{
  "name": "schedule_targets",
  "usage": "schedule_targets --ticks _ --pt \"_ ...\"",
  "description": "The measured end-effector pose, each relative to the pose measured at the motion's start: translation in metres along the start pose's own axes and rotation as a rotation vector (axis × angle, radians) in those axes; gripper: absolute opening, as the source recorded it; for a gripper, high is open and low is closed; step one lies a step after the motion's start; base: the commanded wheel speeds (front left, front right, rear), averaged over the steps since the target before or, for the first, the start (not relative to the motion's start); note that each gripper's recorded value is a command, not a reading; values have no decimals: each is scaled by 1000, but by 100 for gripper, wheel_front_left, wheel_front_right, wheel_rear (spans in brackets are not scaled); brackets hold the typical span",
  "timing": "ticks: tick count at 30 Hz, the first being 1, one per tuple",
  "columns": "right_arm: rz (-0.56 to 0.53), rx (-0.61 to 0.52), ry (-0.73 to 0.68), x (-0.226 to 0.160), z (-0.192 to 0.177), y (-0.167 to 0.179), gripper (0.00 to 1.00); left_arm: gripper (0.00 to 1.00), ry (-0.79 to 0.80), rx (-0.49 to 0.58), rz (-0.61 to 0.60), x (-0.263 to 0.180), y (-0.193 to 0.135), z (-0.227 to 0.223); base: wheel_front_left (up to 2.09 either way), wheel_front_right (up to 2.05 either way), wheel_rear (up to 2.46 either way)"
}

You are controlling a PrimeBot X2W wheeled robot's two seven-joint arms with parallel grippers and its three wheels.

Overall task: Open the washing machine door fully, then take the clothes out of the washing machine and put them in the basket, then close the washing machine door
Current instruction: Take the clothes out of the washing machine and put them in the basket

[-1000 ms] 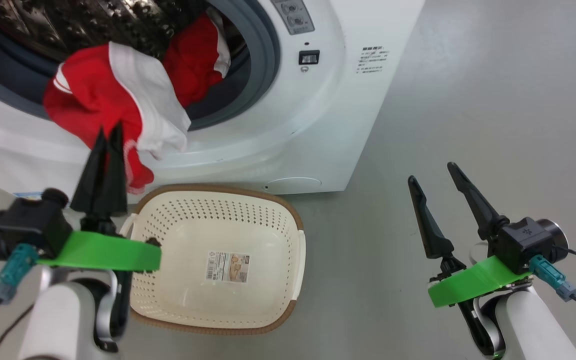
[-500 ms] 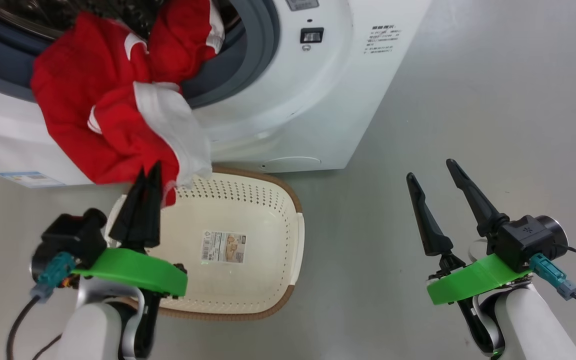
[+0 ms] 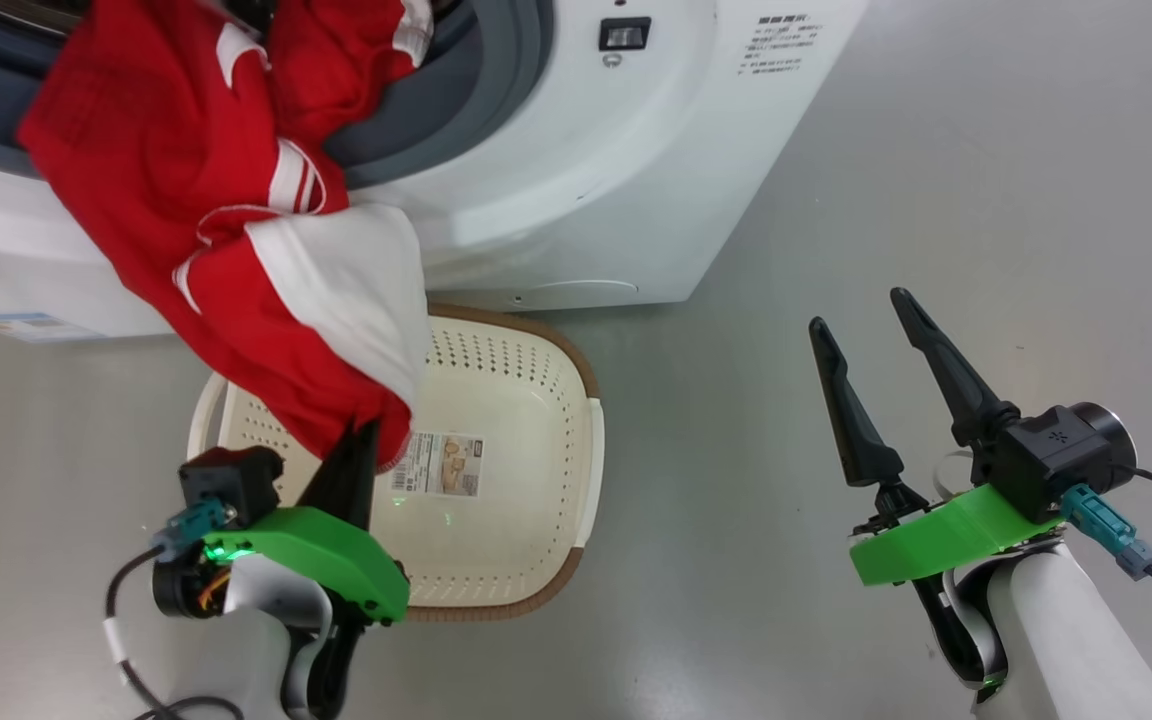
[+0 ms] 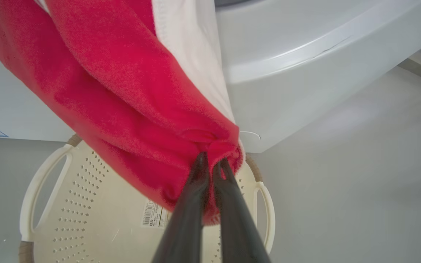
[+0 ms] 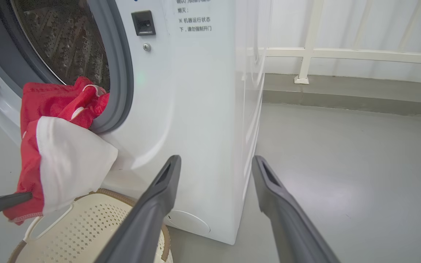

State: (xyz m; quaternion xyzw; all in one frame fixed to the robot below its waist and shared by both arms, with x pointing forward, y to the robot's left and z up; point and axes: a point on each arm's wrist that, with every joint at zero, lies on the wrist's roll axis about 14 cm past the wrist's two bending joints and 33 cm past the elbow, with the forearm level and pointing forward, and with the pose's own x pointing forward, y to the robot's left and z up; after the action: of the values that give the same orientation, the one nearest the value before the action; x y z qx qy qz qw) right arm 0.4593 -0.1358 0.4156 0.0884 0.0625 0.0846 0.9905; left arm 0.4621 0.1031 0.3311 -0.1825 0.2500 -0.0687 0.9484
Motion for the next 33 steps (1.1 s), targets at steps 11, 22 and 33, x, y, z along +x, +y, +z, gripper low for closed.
schedule_targets --ticks 11,22,33 --pt "-13 -2 27 12 -15 -9 100 0 223 -44 -12 26 0 -66 0 0 0" --pt "-9 0 63 25 -36 -14 100 0 428 -71 6 32 6 -127 0 0 0" --pt "-16 -3 76 30 -44 -19 100 0 452 -60 21 43 12 -137 0 0 0"
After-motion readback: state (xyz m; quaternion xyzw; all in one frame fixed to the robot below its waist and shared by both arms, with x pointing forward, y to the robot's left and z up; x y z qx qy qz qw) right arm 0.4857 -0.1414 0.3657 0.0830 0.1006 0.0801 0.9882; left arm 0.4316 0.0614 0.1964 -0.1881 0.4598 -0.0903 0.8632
